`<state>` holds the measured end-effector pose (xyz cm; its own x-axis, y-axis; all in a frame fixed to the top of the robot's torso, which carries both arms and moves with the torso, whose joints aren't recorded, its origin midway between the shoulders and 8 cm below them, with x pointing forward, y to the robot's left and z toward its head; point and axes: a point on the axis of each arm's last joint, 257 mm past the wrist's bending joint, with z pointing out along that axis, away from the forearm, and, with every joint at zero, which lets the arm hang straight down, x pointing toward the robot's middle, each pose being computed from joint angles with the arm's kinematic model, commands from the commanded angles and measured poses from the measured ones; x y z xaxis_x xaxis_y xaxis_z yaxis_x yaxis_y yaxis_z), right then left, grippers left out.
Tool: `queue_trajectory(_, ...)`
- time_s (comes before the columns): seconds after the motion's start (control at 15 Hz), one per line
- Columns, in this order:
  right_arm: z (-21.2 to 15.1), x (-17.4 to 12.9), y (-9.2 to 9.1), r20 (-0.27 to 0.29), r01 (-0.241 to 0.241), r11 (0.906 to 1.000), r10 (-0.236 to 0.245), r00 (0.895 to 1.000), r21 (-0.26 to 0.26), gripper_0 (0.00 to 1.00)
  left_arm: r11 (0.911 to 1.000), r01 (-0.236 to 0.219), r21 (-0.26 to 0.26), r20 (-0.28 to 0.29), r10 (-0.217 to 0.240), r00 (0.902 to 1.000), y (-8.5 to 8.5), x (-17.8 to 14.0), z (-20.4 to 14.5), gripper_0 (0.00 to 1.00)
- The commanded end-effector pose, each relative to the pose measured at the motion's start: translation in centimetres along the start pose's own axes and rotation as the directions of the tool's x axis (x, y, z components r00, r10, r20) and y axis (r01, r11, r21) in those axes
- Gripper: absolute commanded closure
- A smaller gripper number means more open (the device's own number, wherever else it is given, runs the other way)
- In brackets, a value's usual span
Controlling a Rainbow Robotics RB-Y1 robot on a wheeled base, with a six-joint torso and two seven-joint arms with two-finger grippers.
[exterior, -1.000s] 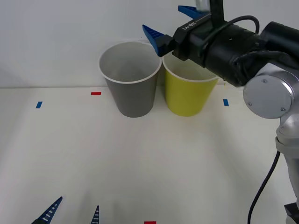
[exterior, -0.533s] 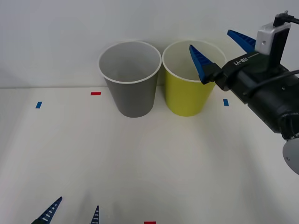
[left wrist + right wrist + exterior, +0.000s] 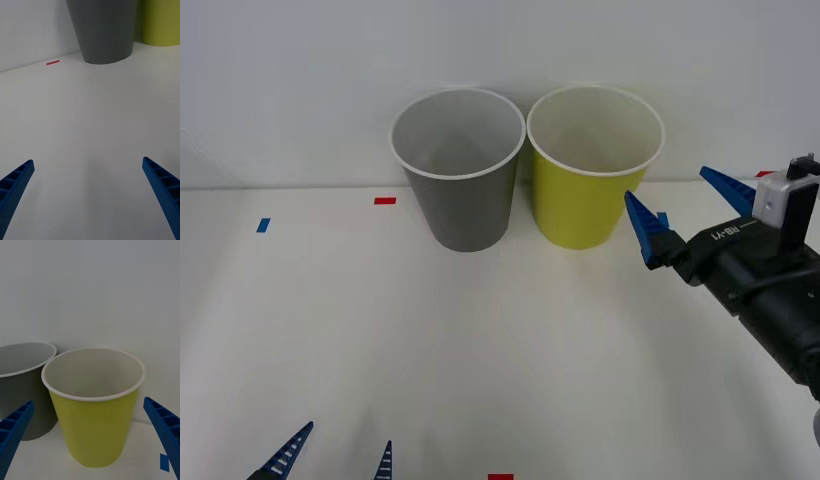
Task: Put cans in the gray bin and PET bottles in the light green bin.
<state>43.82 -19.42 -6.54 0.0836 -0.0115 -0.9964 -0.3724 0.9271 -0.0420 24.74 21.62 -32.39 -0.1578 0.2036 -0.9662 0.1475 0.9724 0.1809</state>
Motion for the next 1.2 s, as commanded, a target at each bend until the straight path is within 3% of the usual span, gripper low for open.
queue_trajectory(0.07, -2.0, 3.1, -0.7, -0.057, -0.042, 0.9983, 0.044, 0.997, 0.042, 0.0, 1.0, 0.0, 0.0, 0.0, 0.0, 1.0, 0.0, 0.0, 0.0, 0.0)
queue_trajectory(0.13, -2.5, 4.0, -0.7, -0.067, -0.068, 0.9959, 0.072, 0.995, 0.06, 0.0, 1.0, 0.0, 0.0, 0.0, 0.0, 1.0, 0.0, 0.0, 0.0, 0.0)
queue_trajectory(0.33, -3.1, 4.9, -0.3, -0.076, -0.084, 0.9941, 0.089, 0.993, 0.068, 0.0, 1.0, 0.0, 0.0, 0.0, 0.0, 1.0, 0.0, 0.0, 0.0, 0.0)
queue_trajectory(0.47, -3.0, 5.0, -0.2, -0.085, -0.059, 0.9965, 0.064, 0.994, 0.058, 0.0, 1.0, 0.0, 0.0, 0.0, 0.0, 1.0, 0.0, 0.0, 0.0, 0.0)
queue_trajectory(0.73, -3.3, 6.4, -0.1, -0.098, -0.1, 0.9885, 0.111, 0.989, 0.113, 0.0, 1.0, 0.0, 0.0, 0.0, 0.0, 1.0, 0.0, 0.0, 0.0, 0.0)
queue_trajectory(0.87, -3.4, 7.2, -1.2, -0.12, 0.007, 0.9876, 0.012, 0.993, 0.157, 0.0, 1.0, 0.0, 0.0, 0.0, 0.0, 1.0, 0.0, 0.0, 0.0, 0.0)
queue_trajectory(0.93, -3.3, 7.6, -1.1, -0.108, 0.017, 0.9853, 0.002, 0.994, 0.17, 0.0, 1.0, 0.0, 0.0, 0.0, 0.0, 1.0, 0.0, 0.0, 0.0, 0.0)
queue_trajectory(1.07, -3.3, 8.9, -1.8, -0.069, 0.085, 0.9746, -0.072, 0.995, 0.207, 0.0, 1.0, 0.0, 0.0, 0.0, 0.0, 1.0, 0.0, 0.0, 0.0, 0.0)
queue_trajectory(1.13, -3.6, 9.6, -1.8, -0.053, 0.099, 0.9714, -0.09, 0.995, 0.216, 0.0, 1.0, 0.0, 0.0, 0.0, 0.0, 1.0, 0.0, 0.0, 0.0, 0.0)
queue_trajectory(1.2, -4.3, 10.6, -1.6, -0.035, 0.084, 0.9718, -0.079, 0.996, 0.22, 0.0, 1.0, 0.0, 0.0, 0.0, 0.0, 1.0, 0.0, 0.0, 0.0, 0.0)
